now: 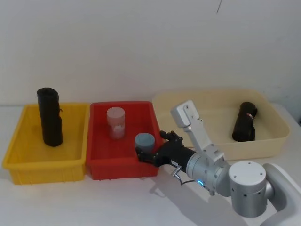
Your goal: Pick up the garbage bag with the one hand and transfer it to the other hand.
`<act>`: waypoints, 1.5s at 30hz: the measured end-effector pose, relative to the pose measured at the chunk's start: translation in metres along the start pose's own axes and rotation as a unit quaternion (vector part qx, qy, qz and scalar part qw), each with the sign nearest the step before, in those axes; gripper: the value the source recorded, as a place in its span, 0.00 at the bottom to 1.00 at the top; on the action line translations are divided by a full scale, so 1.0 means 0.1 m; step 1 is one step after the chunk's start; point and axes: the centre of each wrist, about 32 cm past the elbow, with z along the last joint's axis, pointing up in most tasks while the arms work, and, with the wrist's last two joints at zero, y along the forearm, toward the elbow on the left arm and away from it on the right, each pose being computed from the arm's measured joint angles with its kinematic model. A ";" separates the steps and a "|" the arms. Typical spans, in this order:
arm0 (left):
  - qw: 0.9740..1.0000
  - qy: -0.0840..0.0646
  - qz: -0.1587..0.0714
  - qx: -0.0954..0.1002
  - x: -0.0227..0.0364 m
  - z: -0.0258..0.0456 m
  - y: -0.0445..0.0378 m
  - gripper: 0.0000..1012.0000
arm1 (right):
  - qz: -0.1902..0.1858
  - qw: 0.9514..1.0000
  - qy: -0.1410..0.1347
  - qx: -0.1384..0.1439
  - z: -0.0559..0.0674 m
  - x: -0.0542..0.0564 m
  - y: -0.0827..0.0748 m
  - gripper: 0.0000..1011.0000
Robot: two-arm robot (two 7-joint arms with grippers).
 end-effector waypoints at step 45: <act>1.000 0.000 0.000 0.001 0.001 -0.001 0.003 0.99 | -0.004 1.000 0.004 -0.012 0.03 -0.05 0.19 0.66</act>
